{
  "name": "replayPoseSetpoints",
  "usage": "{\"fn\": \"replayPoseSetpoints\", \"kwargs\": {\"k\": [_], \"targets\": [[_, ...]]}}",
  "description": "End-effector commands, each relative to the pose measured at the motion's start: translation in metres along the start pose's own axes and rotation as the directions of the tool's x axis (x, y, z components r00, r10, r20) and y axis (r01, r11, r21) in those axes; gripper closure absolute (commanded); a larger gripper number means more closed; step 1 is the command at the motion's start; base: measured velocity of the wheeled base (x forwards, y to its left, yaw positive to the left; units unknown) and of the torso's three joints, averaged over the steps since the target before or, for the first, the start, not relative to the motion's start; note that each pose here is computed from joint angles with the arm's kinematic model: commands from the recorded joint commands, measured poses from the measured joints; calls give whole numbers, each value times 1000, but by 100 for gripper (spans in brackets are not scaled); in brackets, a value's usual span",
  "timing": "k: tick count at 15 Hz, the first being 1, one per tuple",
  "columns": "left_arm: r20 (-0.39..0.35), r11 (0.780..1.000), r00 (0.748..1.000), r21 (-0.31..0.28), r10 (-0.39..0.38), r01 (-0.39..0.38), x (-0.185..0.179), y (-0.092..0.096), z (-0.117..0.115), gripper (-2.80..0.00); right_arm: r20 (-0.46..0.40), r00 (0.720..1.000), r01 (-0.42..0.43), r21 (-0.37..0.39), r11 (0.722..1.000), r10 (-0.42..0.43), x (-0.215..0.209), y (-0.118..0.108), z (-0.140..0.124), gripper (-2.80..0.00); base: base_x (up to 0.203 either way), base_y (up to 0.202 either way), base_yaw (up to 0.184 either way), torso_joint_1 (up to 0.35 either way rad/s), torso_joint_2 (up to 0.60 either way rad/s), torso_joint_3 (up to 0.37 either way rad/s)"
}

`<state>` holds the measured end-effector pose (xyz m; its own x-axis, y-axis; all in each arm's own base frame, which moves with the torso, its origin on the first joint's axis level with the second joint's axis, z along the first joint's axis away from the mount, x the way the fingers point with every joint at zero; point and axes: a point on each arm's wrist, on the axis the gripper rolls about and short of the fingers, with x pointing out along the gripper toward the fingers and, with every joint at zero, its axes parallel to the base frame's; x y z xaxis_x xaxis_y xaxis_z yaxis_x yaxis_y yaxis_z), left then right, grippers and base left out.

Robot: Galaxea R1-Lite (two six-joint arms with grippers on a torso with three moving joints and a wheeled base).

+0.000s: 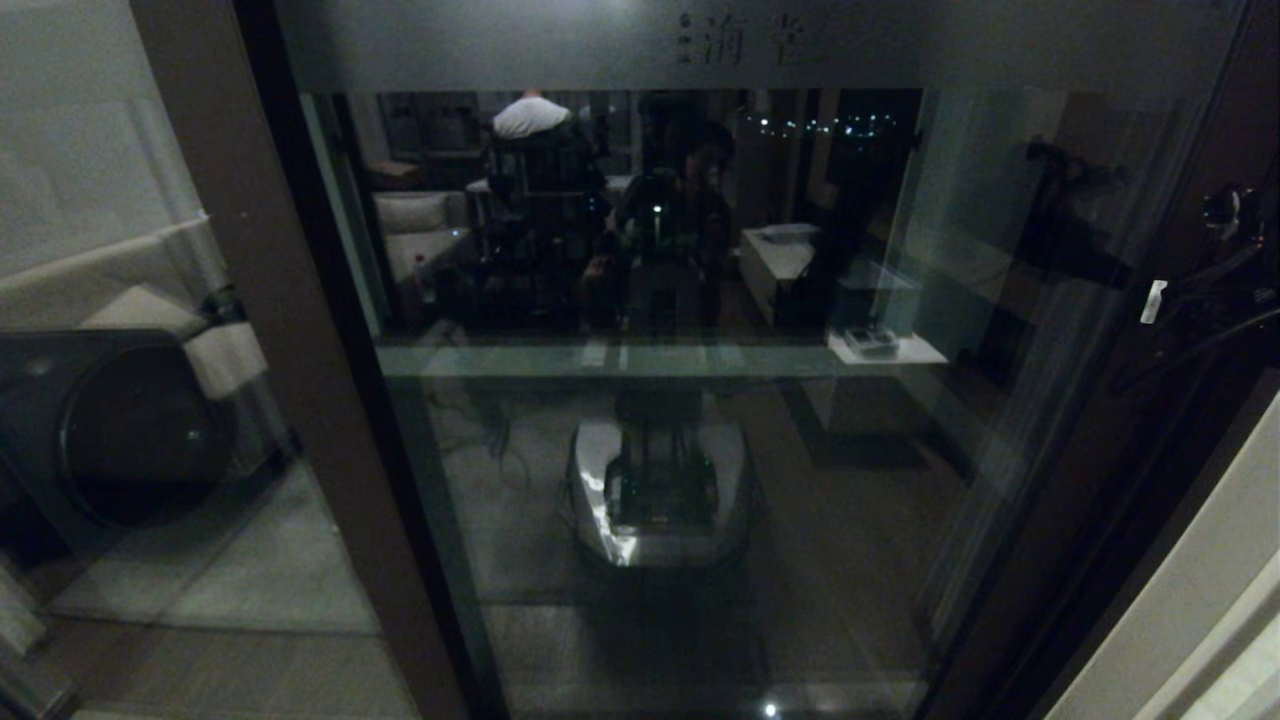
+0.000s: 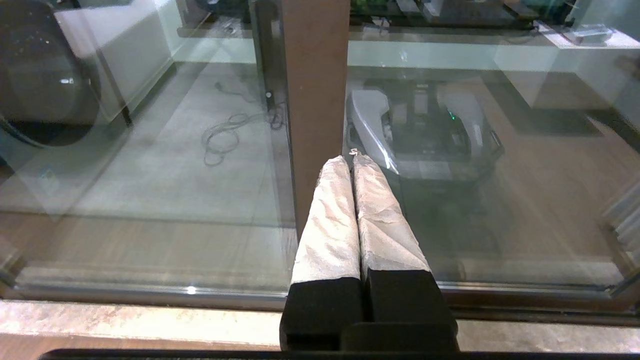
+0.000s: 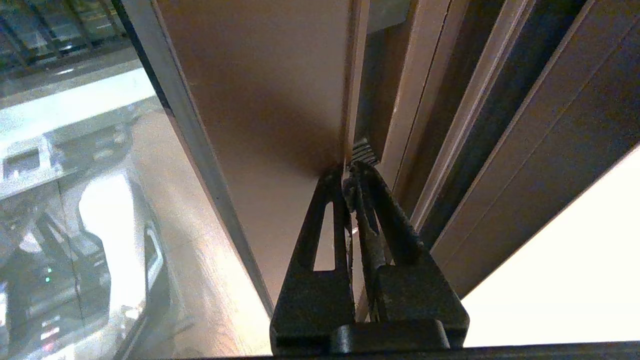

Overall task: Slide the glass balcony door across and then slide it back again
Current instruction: Close the slid door

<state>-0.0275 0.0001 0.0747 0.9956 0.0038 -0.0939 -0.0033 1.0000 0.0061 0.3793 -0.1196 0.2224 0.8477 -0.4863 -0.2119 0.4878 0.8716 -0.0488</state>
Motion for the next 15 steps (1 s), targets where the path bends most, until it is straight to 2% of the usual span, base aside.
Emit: {"fn": "replayPoseSetpoints", "kwargs": {"k": [1, 15], "targets": [[-1, 1000, 1000, 0, 1, -1, 0, 0, 0, 0, 6, 1000, 18, 4, 1000, -18, 3, -6, 1, 0, 0, 0, 0, 0, 0, 0], [0, 1000, 1000, 0, 1, -1, 0, 0, 0, 0, 14, 998, 55, 13, 998, -55, 18, -19, 2, 0, 0, 0, 0, 0, 0, 0]]}}
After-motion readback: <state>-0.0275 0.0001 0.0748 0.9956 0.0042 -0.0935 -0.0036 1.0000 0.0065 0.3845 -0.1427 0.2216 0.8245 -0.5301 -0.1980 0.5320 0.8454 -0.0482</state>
